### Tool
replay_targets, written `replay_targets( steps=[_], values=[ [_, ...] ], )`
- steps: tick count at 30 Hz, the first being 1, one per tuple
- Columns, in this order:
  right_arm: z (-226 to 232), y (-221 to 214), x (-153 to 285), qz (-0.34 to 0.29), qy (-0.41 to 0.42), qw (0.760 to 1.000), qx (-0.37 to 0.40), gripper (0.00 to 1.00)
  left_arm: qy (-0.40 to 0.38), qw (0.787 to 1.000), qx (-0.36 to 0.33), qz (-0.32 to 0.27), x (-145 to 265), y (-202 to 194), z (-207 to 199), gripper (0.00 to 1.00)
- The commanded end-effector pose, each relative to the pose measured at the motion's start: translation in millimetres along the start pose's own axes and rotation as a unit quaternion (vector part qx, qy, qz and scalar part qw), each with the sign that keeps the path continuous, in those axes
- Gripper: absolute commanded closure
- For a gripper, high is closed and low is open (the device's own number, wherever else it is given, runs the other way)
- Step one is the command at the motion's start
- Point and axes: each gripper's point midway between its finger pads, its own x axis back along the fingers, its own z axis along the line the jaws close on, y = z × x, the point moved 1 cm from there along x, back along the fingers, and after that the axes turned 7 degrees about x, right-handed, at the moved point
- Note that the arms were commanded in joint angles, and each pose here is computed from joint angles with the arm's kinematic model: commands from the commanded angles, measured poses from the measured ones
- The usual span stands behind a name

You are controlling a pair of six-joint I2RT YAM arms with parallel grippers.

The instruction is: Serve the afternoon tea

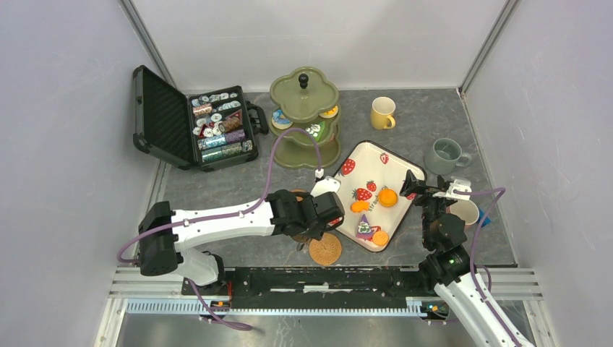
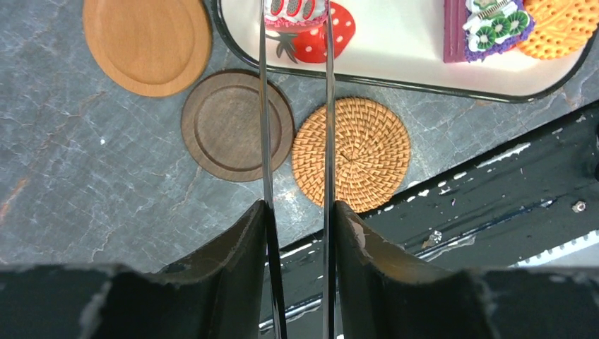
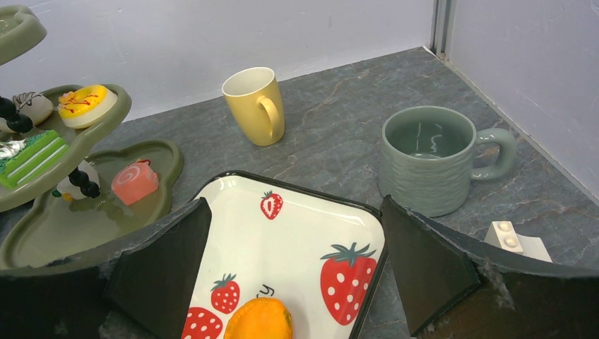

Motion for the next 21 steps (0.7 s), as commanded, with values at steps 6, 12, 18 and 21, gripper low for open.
replay_targets(
  steps=[6,12,18,21],
  values=[
    [2.0,7.2,-0.7,-0.014,0.002,1.000,-0.011,0.02,0.035,0.995,0.017,-0.097,28.4,48.5,14.6,0.60],
    [2.7,7.4,-0.7,-0.014,0.004,1.000,-0.013,0.02,0.058,0.990,0.032,-0.123,28.7,74.3,46.9,0.60],
    [2.6,6.4,-0.8,-0.013,0.004,1.000,-0.012,0.02,0.034,0.985,0.092,-0.144,23.5,98.4,84.9,0.60],
    [2.9,7.4,-0.7,-0.014,0.004,1.000,-0.012,0.02,0.031,0.977,0.134,-0.163,15.8,109.9,109.6,0.60]
  ],
)
